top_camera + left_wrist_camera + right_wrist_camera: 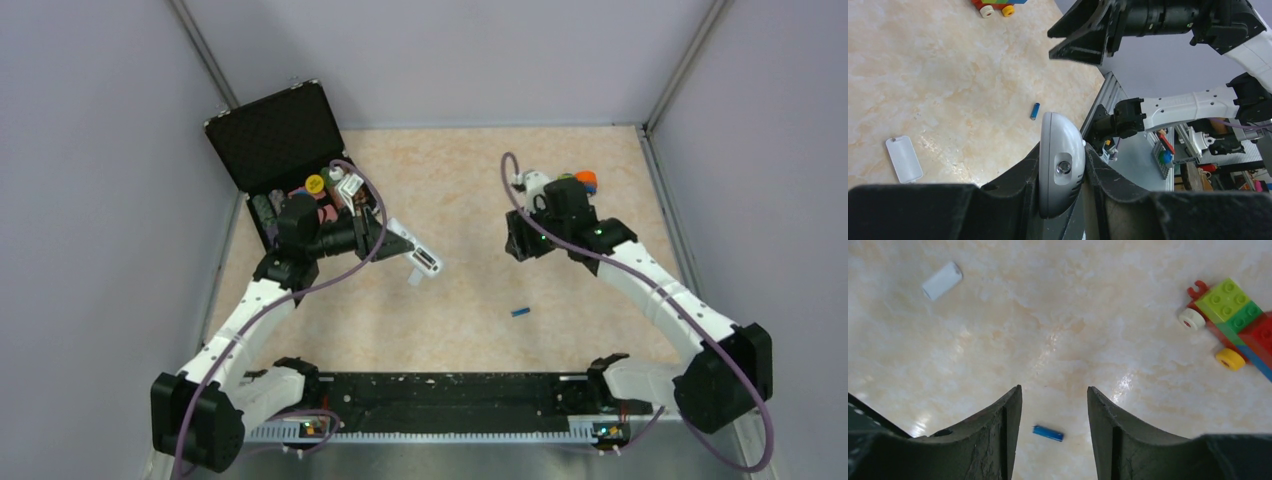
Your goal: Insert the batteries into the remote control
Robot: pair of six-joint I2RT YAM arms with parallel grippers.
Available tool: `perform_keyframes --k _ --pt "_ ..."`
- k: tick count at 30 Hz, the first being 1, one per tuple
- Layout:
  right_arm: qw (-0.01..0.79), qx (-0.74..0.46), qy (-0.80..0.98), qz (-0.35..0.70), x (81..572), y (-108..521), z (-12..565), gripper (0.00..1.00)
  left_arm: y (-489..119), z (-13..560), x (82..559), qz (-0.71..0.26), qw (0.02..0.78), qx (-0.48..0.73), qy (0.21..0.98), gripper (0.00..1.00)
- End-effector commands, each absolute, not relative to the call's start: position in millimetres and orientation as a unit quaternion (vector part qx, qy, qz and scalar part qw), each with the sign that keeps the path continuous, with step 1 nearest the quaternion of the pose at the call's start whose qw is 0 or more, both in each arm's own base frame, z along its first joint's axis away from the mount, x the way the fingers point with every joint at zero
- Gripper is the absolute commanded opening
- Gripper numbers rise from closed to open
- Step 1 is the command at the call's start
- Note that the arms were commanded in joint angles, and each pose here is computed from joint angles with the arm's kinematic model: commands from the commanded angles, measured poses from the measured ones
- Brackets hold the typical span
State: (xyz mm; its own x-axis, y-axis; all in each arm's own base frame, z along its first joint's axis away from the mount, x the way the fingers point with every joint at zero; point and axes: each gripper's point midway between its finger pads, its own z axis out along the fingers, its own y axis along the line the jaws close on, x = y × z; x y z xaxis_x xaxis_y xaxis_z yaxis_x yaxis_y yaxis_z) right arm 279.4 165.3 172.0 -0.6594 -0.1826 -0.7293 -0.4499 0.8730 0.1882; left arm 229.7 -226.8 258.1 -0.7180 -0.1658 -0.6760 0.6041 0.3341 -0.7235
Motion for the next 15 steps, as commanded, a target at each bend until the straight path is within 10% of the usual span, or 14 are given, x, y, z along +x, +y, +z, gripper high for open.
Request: perform_keyframes --k 1,15 --pt "0.272 -0.419 0.859 0.110 244.0 166.5 120.4 0.49 -226.1 280.9 236.5 -0.548 0.386 0.166 0.723 0.00" --pt "0.219 -0.567 0.793 0.039 199.3 152.9 67.3 0.50 -174.9 270.3 268.7 -0.469 0.445 0.048 0.762 0.00"
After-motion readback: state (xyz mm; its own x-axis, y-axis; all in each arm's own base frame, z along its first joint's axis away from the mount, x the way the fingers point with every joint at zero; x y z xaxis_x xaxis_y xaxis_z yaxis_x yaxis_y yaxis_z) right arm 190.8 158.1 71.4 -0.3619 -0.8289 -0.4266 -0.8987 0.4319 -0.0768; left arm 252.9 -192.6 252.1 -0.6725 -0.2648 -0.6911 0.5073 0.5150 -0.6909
